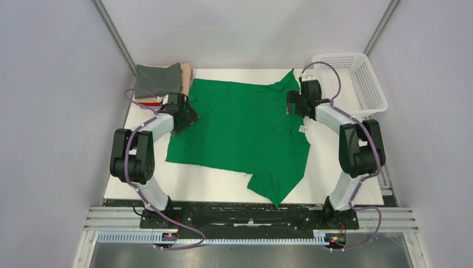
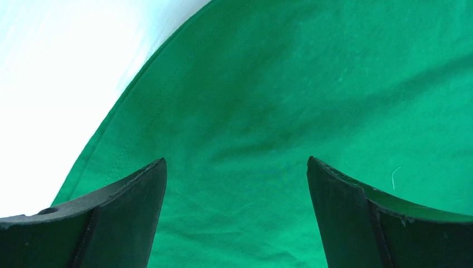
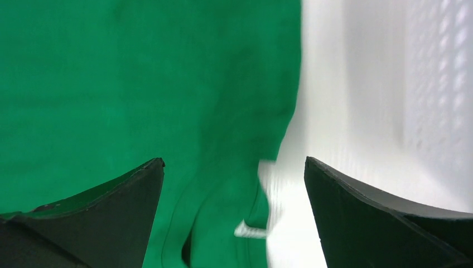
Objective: Fold and stack the t-shirts
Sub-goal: Flatten out the tshirt
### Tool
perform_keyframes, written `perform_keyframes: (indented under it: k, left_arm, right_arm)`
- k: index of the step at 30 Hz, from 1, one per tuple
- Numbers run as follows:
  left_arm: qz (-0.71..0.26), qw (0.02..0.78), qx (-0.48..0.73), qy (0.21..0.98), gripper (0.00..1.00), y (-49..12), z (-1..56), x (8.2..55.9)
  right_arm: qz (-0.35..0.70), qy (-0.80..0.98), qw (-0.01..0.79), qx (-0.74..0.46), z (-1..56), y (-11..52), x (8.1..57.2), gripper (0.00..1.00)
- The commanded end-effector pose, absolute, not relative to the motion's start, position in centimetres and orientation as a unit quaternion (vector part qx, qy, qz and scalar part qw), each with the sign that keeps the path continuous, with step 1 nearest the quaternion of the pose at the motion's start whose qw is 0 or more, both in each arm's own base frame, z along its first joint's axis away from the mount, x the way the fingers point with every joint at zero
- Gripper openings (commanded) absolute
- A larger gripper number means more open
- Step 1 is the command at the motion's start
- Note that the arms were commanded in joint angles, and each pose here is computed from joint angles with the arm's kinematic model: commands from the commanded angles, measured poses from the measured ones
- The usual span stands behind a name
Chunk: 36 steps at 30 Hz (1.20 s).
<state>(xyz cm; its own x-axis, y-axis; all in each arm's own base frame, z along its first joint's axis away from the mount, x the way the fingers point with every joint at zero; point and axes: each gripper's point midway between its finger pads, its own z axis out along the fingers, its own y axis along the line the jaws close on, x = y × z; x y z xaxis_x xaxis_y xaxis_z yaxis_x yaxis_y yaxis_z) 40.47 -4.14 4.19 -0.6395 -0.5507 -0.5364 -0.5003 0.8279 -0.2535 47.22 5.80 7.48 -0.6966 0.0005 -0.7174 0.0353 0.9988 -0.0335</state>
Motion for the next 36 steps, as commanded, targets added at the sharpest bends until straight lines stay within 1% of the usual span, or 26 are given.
perform_keyframes:
  k: [1,3,7,10,12,17,21,25,29,30,32,36]
  left_arm:
    - [-0.055,0.337,-0.272,0.9,1.0,-4.2,5.8,41.4]
    - [-0.056,0.337,-0.272,0.899,1.0,-4.2,5.8,41.4]
    - [-0.057,0.338,-0.271,0.9,1.0,-4.3,5.9,41.5]
    - [-0.055,0.339,-0.27,0.9,1.0,-4.2,6.0,41.4]
    - [-0.054,0.339,-0.271,0.899,1.0,-4.2,6.0,41.4]
    - [-0.054,0.336,-0.273,0.9,1.0,-4.2,5.8,41.3]
    - [-0.053,0.337,-0.272,0.9,1.0,-4.1,5.8,41.3]
    - [-0.047,0.336,-0.274,0.9,1.0,-3.9,5.8,41.3]
    - [-0.029,0.34,-0.277,0.898,1.0,-3.2,6.1,41.1]
    - [-0.025,0.34,-0.277,0.898,1.0,-3.1,6.1,41.0]
    - [-0.018,0.343,-0.278,0.897,1.0,-2.8,6.2,41.0]
    - [-0.012,0.344,-0.277,0.897,1.0,-2.6,6.2,41.0]
  right_arm:
    - [0.025,0.922,0.385,0.042,7.7,6.8,44.1,0.98]
    - [0.039,0.922,0.383,0.041,6.9,7.2,43.3,0.98]
    - [0.096,0.92,0.379,0.03,5.9,9.3,43.4,0.98]
    - [0.13,0.915,0.382,0.025,5.4,10.7,44.1,0.98]
    - [0.142,0.904,0.403,0.021,6.1,11.2,45.5,0.98]
    - [0.146,0.894,0.424,0.012,6.2,11.8,47.9,0.98]
    - [0.123,0.899,0.42,0.019,4.6,11.1,49.0,0.98]
    - [0.065,0.908,0.412,0.037,2.9,9.1,49.3,0.98]
    - [-0.007,0.918,0.392,0.055,2.2,6.4,48.4,0.98]
    - [-0.031,0.924,0.377,0.057,1.9,5.4,47.5,0.98]
    - [-0.061,0.924,0.372,0.056,2.1,4.2,46.7,0.98]
    - [-0.087,0.925,0.365,0.055,2.5,2.7,45.7,0.98]
